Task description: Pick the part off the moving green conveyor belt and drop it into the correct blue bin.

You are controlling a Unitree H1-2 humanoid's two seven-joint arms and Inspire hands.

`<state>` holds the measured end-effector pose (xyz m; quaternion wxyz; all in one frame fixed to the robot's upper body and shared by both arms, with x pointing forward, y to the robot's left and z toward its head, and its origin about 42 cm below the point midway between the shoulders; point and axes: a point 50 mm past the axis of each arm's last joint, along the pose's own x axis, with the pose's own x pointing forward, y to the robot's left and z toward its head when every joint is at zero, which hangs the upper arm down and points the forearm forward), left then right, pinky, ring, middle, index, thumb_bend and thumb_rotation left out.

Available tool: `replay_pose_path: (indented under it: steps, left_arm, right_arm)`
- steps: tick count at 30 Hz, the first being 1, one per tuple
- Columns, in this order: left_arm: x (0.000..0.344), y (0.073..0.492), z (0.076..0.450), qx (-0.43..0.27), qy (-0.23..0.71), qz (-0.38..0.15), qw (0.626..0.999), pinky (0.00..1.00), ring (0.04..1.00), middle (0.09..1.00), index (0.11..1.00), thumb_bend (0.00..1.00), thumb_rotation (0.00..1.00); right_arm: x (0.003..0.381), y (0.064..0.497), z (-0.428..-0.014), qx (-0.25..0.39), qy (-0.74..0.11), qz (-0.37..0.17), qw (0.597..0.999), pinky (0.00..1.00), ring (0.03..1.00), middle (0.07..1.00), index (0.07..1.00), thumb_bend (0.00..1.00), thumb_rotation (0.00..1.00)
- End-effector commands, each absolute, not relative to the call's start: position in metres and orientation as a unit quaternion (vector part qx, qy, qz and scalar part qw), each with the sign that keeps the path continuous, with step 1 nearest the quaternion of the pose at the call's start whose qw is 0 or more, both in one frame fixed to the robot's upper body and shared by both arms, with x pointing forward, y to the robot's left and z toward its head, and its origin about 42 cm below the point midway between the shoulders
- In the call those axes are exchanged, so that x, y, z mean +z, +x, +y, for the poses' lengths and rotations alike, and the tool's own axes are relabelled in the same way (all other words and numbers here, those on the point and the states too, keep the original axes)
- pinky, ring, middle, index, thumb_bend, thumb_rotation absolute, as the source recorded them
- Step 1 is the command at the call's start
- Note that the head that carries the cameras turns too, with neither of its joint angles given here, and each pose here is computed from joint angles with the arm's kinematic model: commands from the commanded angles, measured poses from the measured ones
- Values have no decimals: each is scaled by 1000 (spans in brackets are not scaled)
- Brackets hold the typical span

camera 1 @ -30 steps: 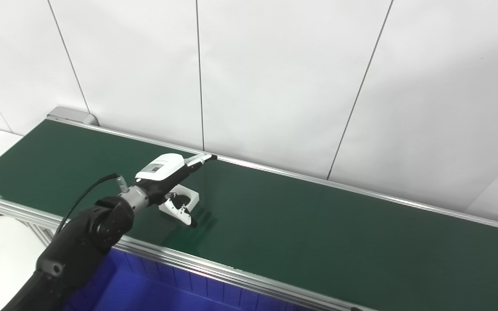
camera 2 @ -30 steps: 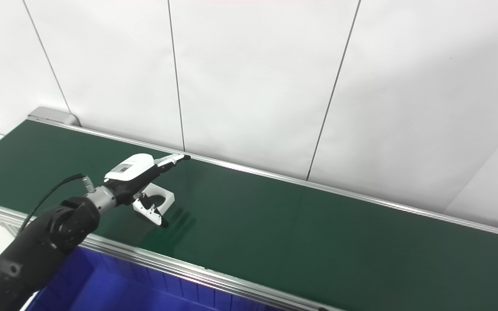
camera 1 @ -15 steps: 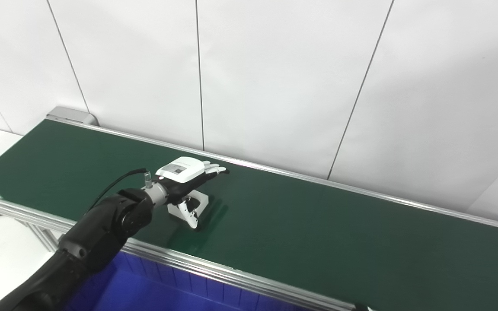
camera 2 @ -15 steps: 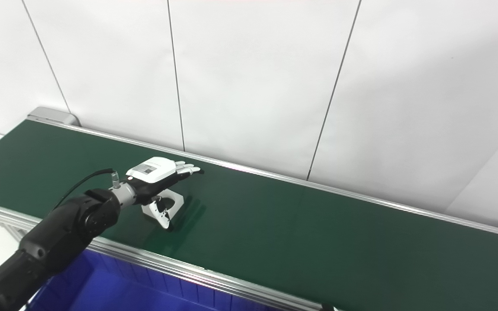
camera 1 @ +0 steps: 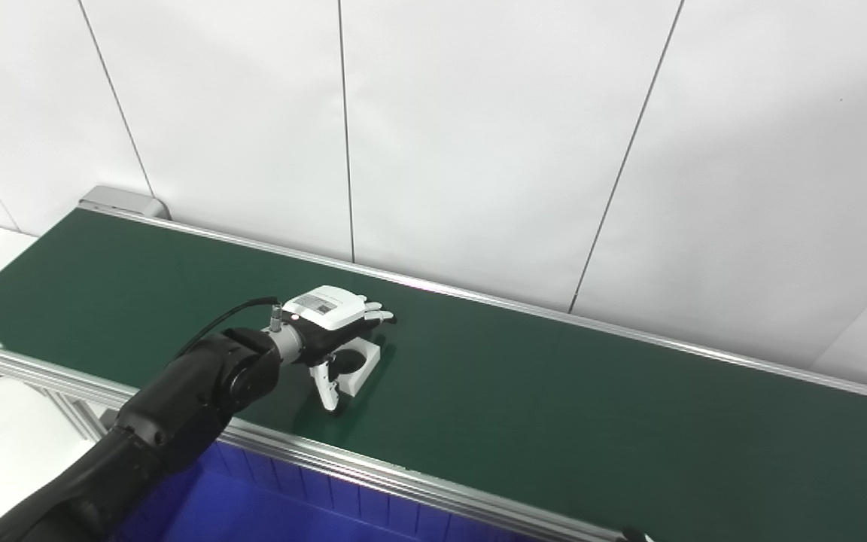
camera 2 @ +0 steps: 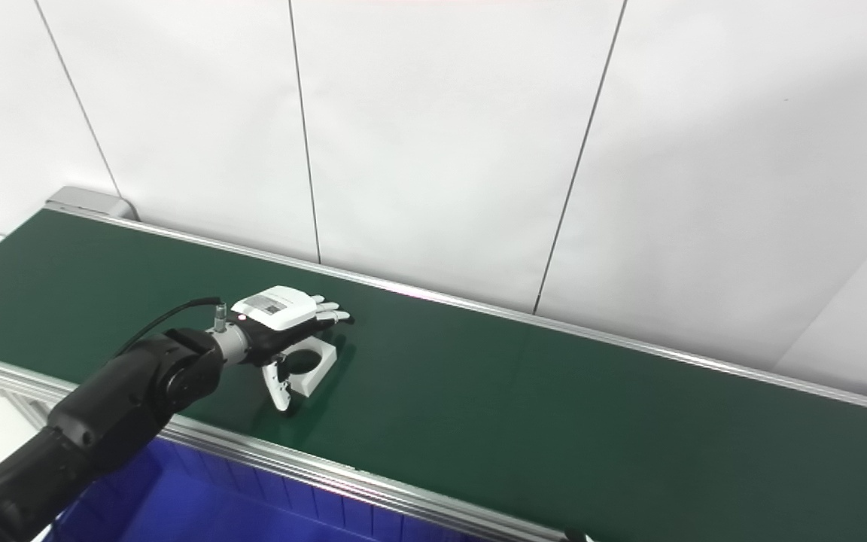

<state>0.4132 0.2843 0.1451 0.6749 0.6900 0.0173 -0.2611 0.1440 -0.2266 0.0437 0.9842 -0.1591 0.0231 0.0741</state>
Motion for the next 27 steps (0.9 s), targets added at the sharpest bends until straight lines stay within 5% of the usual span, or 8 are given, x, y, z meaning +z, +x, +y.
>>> replay_pose_path:
  steps: [1,4,6,7,10,13,16,27]
  left_arm:
    - [172,429,291,-234,714,23,659,1000,1000,976,933,715,0]
    - [168,429,290,-240,717,40,653,1000,1000,972,926,763,0]
    - [165,428,290,-237,712,40,660,897,892,919,891,758,0]
    - [163,427,289,-234,703,41,671,818,829,885,871,749,0]
    - [157,426,287,-236,681,54,691,391,470,633,747,512,0]
    - [152,427,285,-234,668,61,703,341,410,527,579,498,0]
    - [150,427,284,-229,667,47,708,324,413,512,506,500,0]
    - [164,418,287,-188,632,-37,751,255,366,444,541,495,0]
  right_arm:
    - [55,145,-226,71,-152,-6,986,791,805,849,877,709,268]
    - [55,146,-226,72,-155,-9,985,790,807,850,877,702,271]
    - [55,146,-226,72,-154,-11,985,791,805,850,877,693,258]
    - [55,146,-226,72,-155,-11,985,790,804,850,877,692,258]
    - [56,146,-227,73,-159,-10,984,778,798,845,878,685,267]
    - [55,146,-227,72,-158,-10,985,784,798,843,877,682,265]
    - [55,146,-226,71,-157,-8,985,785,801,844,875,678,285]
    - [55,147,-223,71,-150,-5,986,791,809,850,877,670,294]
